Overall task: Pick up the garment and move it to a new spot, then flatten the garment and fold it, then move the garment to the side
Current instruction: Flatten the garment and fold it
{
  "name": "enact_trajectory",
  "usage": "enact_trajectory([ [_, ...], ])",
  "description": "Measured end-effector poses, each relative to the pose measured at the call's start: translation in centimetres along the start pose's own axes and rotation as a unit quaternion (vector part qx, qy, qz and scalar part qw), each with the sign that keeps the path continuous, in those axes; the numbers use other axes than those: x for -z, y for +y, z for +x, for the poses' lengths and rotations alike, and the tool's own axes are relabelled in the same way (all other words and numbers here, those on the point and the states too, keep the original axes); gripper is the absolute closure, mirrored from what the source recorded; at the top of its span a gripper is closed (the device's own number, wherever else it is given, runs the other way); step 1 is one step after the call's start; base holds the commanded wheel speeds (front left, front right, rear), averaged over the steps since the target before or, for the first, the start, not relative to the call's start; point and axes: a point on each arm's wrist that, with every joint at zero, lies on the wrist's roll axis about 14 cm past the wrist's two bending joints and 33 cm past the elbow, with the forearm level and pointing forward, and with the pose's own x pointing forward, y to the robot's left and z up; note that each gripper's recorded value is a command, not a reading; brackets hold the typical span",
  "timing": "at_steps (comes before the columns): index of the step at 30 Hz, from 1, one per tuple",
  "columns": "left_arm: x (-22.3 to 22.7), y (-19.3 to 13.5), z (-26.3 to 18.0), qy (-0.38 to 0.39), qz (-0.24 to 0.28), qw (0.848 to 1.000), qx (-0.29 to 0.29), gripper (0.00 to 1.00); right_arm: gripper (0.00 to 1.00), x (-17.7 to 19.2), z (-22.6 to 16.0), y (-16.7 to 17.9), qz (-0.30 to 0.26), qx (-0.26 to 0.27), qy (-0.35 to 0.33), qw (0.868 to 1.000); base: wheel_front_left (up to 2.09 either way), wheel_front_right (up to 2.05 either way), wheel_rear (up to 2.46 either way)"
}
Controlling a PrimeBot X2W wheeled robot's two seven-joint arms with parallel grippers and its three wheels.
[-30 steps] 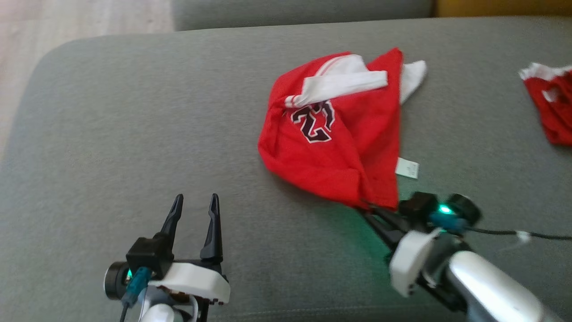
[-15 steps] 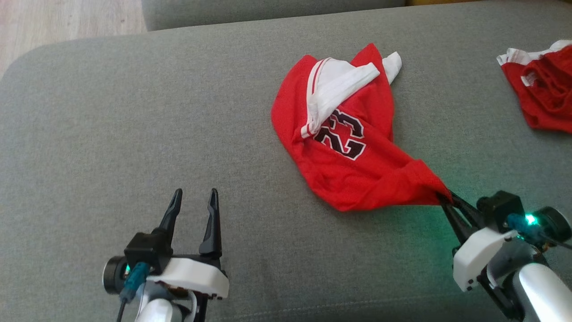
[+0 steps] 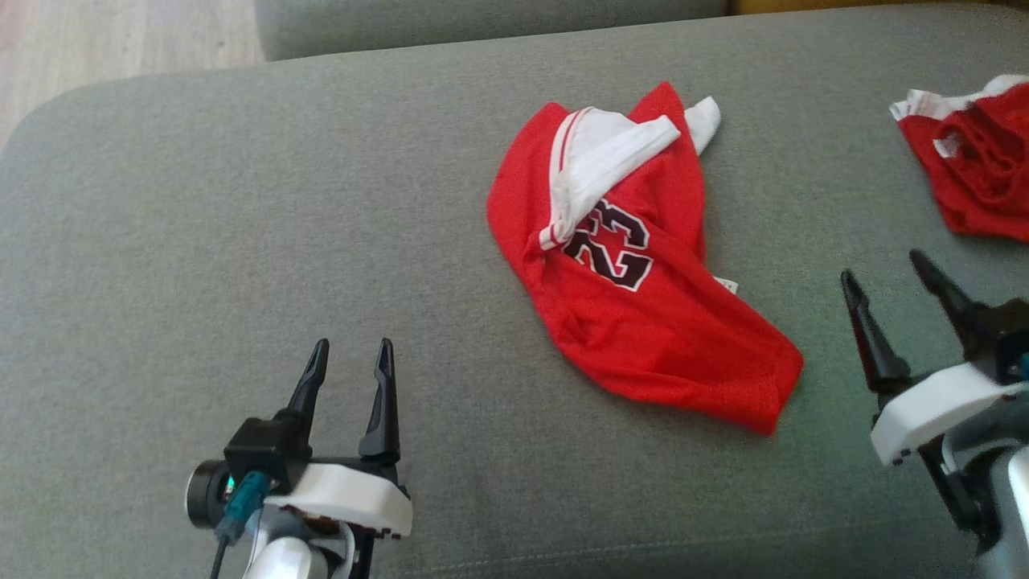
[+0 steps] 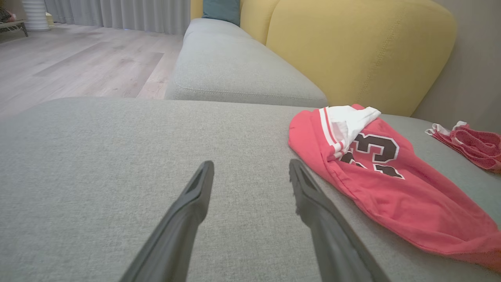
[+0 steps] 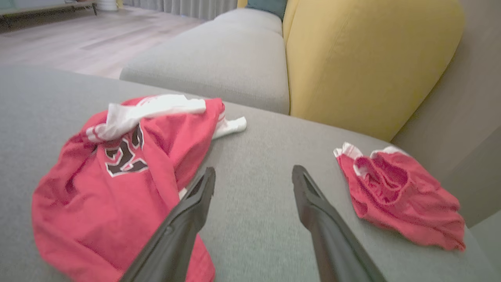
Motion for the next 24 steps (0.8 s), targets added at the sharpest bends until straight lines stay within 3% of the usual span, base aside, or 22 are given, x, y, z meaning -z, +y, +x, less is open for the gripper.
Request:
enact_trajectory([
  [5,-0.2,1.0,-0.5,-0.002,0.001,1.000,-0.016,0.00,0.00,-2.9,1.6,1.6,0.011,-0.015,-0.043,0.999,0.00,0.00,0.00],
  [10,-0.6,2.4,-0.9,-0.008,0.003,0.999,-0.039,0.00,0.00,-4.7,5.2,6.7,0.021,-0.080,-0.060,0.995,0.00,0.00,0.00],
  [17,-0.8,4.8,-2.0,-0.010,0.003,0.997,-0.081,0.00,0.00,-3.9,10.0,14.1,0.033,-0.162,-0.028,0.986,0.00,0.00,0.00],
  [24,-0.9,7.8,-4.0,-0.009,-0.003,0.990,-0.141,0.00,0.00,-1.5,13.9,17.2,0.013,-0.185,0.024,0.982,0.00,0.00,0.00],
])
